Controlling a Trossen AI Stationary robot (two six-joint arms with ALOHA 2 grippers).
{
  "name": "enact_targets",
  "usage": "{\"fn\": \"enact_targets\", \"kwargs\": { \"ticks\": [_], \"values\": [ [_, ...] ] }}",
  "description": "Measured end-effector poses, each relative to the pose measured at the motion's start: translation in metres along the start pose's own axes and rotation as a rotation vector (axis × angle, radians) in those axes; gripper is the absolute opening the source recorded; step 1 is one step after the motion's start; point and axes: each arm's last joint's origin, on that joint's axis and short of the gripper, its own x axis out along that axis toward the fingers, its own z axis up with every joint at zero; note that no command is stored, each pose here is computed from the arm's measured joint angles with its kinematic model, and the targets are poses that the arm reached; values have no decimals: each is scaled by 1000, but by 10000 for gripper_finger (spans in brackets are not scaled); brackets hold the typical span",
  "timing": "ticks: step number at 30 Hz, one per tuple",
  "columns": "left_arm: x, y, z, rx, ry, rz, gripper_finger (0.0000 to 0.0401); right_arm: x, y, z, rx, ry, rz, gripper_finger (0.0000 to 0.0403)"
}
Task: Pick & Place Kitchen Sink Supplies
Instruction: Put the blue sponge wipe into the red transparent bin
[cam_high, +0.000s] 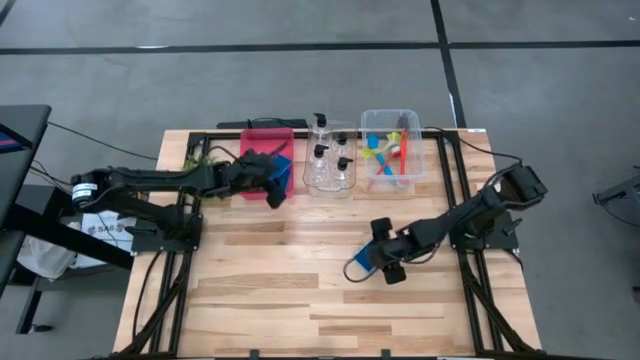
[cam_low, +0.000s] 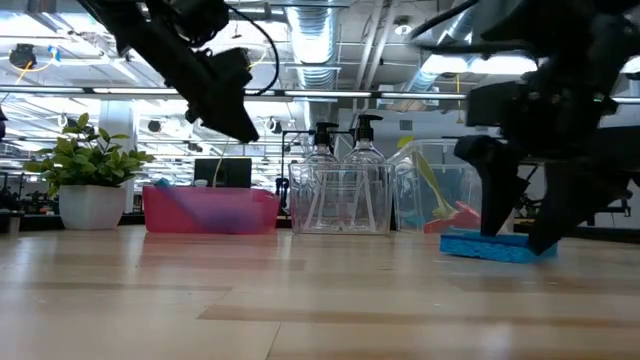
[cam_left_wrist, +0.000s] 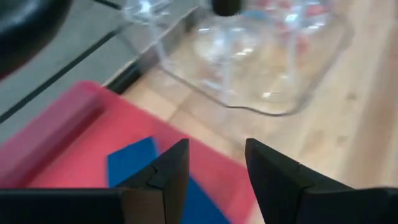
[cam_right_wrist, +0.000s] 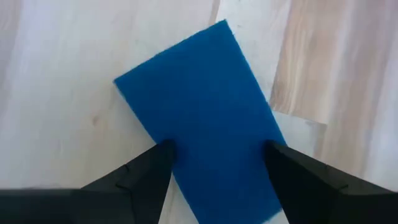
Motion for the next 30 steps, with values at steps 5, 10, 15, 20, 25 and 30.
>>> {"fn": "enact_targets", "kwargs": {
  "ticks": [5, 10, 15, 20, 25, 30],
  "values": [
    [-9, -25, 2, 15, -53, -93, 158, 10, 1, 1, -4, 41, 10, 218],
    [-21, -48, 6, 35, -143, -189, 158, 2, 0, 0, 2, 3, 43, 117],
    [-31, -66, 5, 60, -181, -262, 158, -5, -1, 2, 14, -39, 78, 12],
    [-37, -76, 4, 79, -193, -303, 158, -5, 2, 4, 7, -58, 91, 4],
    [-41, -81, 3, 64, -199, -332, 158, -13, 2, 5, 27, -90, 66, 10],
    [-43, -88, 0, 68, -195, -350, 158, -26, 2, 8, 40, -150, 101, 25]
  ]
}}
